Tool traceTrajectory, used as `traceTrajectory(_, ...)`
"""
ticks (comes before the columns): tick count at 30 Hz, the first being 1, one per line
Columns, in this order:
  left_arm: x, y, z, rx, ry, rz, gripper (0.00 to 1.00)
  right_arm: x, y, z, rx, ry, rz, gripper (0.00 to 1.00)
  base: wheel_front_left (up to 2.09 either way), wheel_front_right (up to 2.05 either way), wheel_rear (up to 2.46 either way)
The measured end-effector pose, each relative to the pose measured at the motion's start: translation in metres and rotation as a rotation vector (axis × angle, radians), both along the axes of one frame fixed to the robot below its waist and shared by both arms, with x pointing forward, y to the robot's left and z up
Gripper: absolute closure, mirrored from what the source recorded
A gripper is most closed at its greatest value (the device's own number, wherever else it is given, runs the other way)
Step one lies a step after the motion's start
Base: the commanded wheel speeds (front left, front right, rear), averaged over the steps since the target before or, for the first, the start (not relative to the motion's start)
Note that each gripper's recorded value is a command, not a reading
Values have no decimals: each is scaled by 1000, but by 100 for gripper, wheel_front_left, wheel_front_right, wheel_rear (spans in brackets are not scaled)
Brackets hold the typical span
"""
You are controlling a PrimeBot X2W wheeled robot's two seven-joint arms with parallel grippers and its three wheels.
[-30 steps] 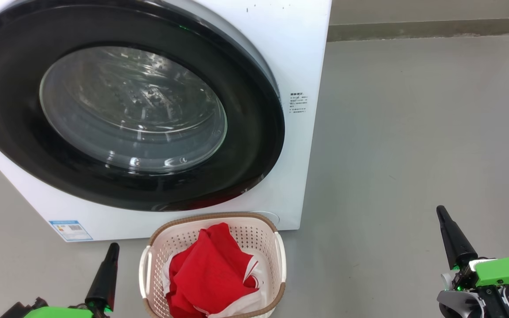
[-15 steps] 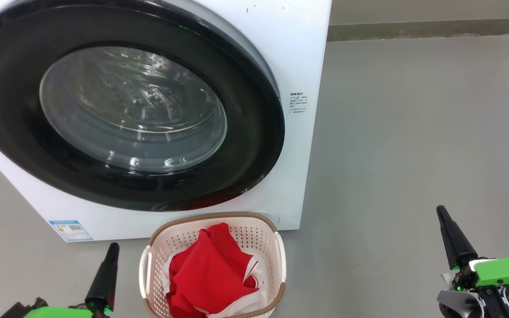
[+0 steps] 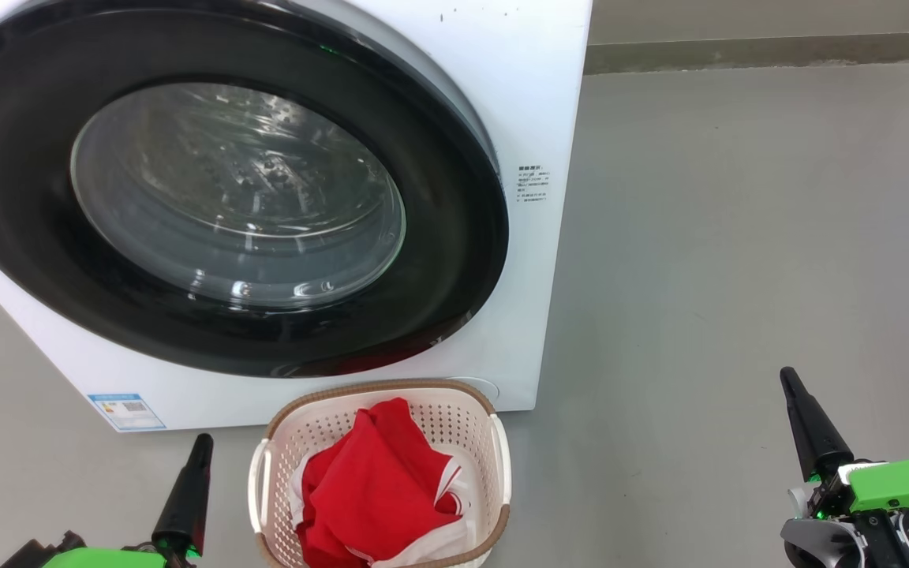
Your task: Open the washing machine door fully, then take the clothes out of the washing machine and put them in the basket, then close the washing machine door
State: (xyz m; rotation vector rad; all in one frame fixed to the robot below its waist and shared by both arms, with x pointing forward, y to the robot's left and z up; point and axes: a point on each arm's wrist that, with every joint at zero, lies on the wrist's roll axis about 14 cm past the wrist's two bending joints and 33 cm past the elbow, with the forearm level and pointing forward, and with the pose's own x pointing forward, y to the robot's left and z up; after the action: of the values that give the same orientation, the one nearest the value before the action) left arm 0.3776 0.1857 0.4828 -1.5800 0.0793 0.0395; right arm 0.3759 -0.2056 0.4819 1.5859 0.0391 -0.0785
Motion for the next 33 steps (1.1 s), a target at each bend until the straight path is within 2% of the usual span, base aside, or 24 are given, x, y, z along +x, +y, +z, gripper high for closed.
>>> traceTrajectory(33, 0, 0, 0, 0, 0, 0, 100, 0, 0, 0, 1, 0, -1, 100, 0, 0, 0)
